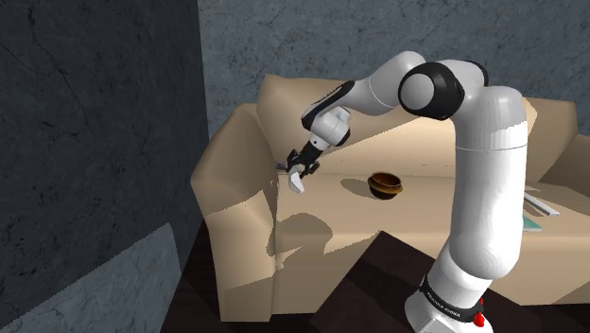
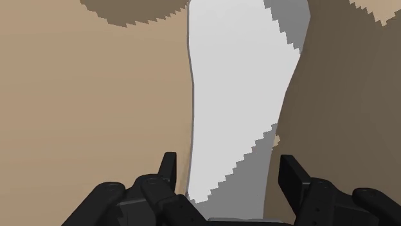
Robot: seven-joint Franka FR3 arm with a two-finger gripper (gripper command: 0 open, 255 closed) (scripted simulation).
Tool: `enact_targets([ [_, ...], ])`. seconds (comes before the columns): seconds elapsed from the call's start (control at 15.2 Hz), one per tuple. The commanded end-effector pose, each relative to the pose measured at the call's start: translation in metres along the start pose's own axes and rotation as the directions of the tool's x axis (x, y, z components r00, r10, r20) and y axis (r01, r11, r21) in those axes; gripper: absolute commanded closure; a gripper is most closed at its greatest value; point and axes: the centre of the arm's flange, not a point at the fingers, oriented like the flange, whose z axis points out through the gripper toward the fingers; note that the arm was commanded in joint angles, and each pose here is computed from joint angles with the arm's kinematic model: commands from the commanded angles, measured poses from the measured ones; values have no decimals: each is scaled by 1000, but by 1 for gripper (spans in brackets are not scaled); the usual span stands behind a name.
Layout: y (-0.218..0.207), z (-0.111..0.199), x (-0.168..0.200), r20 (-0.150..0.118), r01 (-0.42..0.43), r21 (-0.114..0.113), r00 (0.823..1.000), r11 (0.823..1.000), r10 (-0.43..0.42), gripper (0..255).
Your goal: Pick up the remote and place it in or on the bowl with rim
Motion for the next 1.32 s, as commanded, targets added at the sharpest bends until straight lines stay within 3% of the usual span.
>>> enact_targets([
  [0.0,-5,-10,1,0,0,0,1000,1000,0,255],
  [1.12,-47,-85,9,0,0,0,1000,1000,0,255],
  [1.25,-24,-98,9,0,0,0,1000,1000,0,255],
])
